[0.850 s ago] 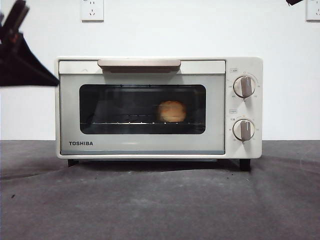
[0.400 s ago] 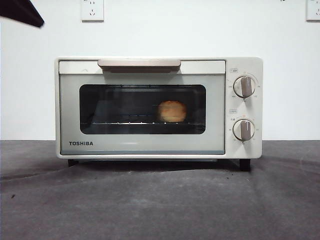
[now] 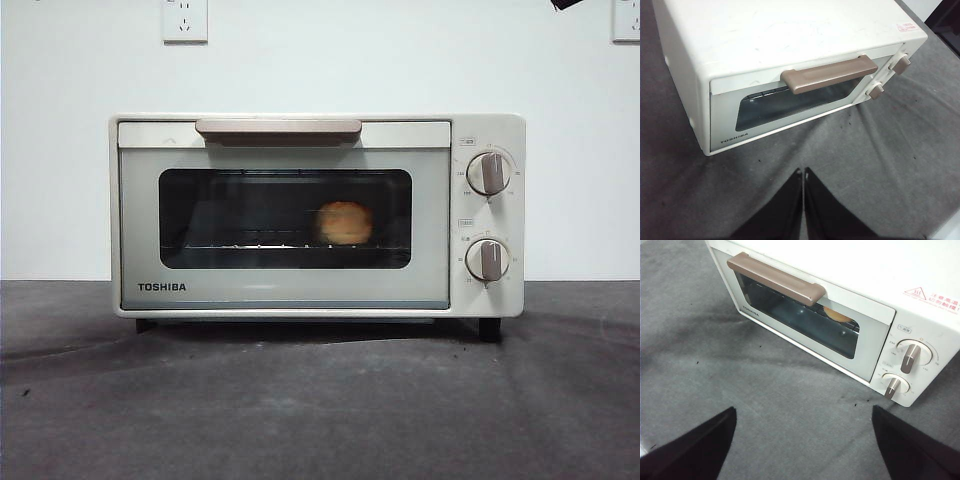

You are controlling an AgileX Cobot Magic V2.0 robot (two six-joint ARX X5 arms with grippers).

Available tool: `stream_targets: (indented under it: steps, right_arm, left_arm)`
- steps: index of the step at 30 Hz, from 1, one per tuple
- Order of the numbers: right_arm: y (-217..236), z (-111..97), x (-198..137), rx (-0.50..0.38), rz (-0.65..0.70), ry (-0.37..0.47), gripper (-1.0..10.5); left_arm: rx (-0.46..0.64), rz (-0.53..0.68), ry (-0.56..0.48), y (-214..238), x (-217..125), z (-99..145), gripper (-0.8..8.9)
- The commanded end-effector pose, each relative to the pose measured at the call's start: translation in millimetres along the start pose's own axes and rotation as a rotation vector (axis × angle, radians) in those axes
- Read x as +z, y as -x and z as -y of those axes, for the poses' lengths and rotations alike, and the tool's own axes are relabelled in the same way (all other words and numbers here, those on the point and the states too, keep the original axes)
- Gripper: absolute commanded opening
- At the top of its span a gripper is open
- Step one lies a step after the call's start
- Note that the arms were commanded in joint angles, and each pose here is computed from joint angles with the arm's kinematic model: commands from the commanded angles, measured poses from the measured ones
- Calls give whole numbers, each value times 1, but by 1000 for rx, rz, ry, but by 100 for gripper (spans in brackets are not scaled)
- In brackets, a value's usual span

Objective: The left arm flap open the oven, the right arm pick bread and place it into oven, the left arm flap close the oven

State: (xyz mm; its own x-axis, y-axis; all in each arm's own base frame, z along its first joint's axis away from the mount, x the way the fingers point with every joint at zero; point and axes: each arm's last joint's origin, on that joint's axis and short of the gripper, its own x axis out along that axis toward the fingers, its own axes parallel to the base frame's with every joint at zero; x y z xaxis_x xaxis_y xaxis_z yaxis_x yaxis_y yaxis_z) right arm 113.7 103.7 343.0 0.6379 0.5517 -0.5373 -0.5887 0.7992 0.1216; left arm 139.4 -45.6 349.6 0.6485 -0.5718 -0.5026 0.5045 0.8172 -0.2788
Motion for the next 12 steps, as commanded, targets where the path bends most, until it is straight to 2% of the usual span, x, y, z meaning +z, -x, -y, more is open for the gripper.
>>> stream_targets:
  steps: [1, 3, 4, 6, 7, 8, 12]
  right_arm:
    - [1, -2, 5, 6, 17, -8, 431]
    - [1, -2, 5, 6, 17, -7, 420]
    - [1, -2, 5, 6, 17, -7, 366]
    - [1, -2, 5, 6, 16, -7, 179]
    - [1, -2, 5, 6, 16, -5, 35]
    - [1, -2, 5, 6, 16, -3, -4]
    - [1, -2, 5, 4, 21, -6, 10]
  left_arm:
    - [-2, 26, -27, 4, 5, 3, 16]
    - [-2, 28, -27, 5, 5, 3, 16]
    - [-2, 29, -28, 5, 5, 3, 16]
    - [-2, 29, -28, 5, 5, 3, 16]
    - [-2, 29, -28, 5, 5, 3, 16]
    - [-2, 29, -28, 5, 5, 3, 16]
    - [-2, 29, -28, 5, 5, 3, 16]
